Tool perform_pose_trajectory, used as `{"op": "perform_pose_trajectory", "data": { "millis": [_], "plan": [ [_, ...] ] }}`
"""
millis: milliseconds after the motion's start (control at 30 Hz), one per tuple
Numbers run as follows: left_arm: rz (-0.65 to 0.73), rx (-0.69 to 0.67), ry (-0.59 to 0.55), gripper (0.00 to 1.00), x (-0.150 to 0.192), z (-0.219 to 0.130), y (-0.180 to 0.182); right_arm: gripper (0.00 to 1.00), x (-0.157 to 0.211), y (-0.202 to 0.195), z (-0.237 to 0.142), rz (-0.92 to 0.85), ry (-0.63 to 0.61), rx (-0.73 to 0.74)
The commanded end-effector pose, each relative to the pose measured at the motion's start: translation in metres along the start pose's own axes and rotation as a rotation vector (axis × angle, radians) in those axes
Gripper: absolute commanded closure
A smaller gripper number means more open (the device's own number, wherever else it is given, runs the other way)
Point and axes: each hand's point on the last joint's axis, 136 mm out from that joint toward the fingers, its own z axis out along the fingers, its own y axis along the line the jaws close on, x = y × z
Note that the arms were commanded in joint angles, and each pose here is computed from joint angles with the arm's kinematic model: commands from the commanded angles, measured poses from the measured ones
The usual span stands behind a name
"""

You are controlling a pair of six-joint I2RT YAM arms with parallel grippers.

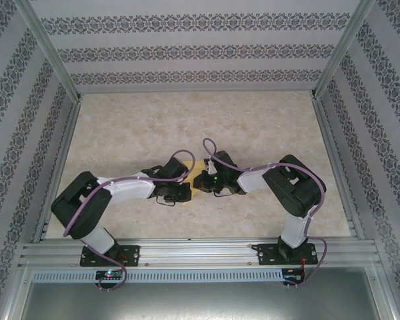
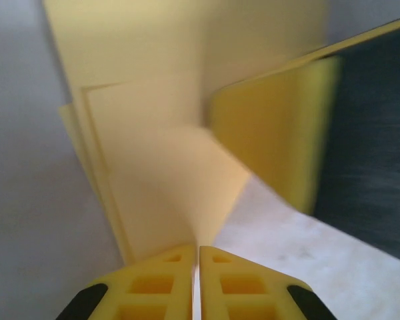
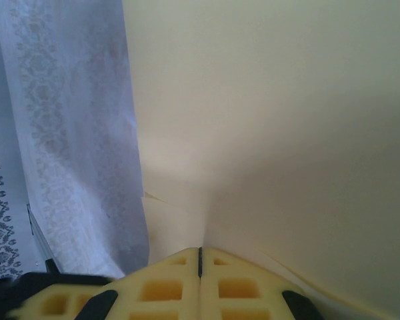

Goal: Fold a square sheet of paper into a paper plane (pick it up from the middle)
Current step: Third fold the triangle at the center of the table.

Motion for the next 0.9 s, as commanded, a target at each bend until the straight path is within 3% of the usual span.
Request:
{"op": "perform_pose_trajectory", "data": {
  "millis": [0, 200, 400, 500, 667, 867],
  "plan": [
    [-0.012, -0.084, 0.027, 0.89, 0.009, 0.006, 0.023, 0.98, -0.010, -0.025, -0.006, 0.025, -0.048, 0.101],
    [-0.033, -0.188, 0.070, 0.91, 0.037, 0.006, 0.059, 0.96, -0.039, -0.040, -0.030, 0.033, -0.106, 0.111],
    [-0.028, -0.154, 0.080, 0.90, 0.037, 0.002, 0.052, 0.94, -0.066, -0.052, -0.049, 0.071, -0.142, 0.063],
    [-0.003, -0.106, 0.070, 0.89, 0.025, -0.007, 0.032, 0.88, -0.070, -0.021, -0.064, 0.038, -0.153, -0.016],
    [0.048, -0.032, -0.032, 0.86, -0.014, -0.038, -0.010, 0.76, -0.052, -0.002, -0.074, 0.024, -0.130, 0.008],
    [-0.008, -0.116, -0.088, 0.86, -0.043, -0.046, 0.008, 0.65, -0.030, -0.007, -0.061, 0.057, -0.075, 0.008]
  ]
}}
